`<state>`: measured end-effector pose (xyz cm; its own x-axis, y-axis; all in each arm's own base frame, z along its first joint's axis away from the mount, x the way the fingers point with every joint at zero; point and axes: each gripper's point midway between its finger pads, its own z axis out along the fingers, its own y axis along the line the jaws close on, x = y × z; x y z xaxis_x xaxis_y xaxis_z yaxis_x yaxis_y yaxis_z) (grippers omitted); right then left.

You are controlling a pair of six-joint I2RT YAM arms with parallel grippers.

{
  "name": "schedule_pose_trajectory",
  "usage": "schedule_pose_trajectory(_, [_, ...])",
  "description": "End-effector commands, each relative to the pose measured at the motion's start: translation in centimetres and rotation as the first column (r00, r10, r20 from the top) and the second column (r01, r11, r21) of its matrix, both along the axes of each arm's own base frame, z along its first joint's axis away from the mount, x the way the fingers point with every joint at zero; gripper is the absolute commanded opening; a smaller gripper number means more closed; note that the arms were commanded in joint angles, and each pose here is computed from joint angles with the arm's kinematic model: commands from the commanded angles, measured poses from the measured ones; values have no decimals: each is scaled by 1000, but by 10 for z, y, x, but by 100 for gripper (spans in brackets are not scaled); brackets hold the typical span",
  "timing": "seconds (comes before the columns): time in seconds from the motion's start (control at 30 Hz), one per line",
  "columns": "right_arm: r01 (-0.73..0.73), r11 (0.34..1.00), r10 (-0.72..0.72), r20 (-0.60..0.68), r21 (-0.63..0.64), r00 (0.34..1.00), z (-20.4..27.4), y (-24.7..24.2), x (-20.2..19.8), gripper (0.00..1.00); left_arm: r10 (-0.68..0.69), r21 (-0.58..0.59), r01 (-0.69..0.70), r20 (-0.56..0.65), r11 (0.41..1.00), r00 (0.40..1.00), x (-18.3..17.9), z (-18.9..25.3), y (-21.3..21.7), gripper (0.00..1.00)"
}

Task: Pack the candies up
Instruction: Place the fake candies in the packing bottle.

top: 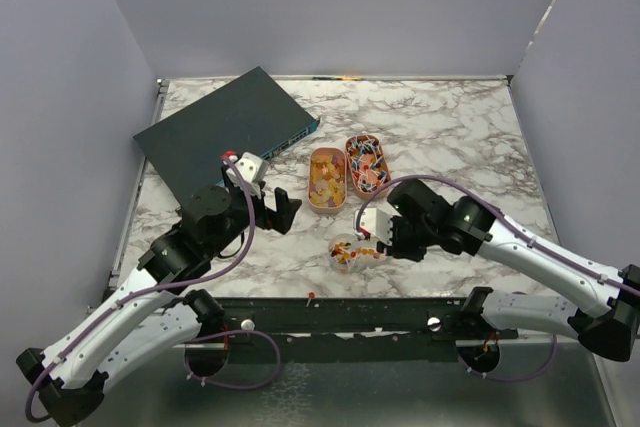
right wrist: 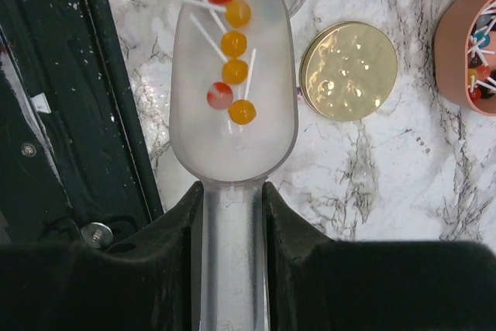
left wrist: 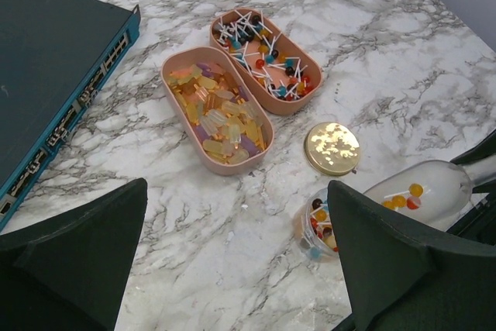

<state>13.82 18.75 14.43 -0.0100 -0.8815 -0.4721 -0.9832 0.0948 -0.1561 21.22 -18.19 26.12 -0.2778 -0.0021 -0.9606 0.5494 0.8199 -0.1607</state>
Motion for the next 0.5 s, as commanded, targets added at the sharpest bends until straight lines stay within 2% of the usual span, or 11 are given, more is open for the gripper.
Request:
schedule_pose_trajectory(0.0, [12,999,-11,27,-30,1000,7,-2,6,0,27,5,-27,30,1000,999,2,2,7,99])
schedule_pose_trajectory(0.47, [60,992,-52,72,-114,996,16,-15,18,1,27,3,-27,27,1000,999,1,0,7,99])
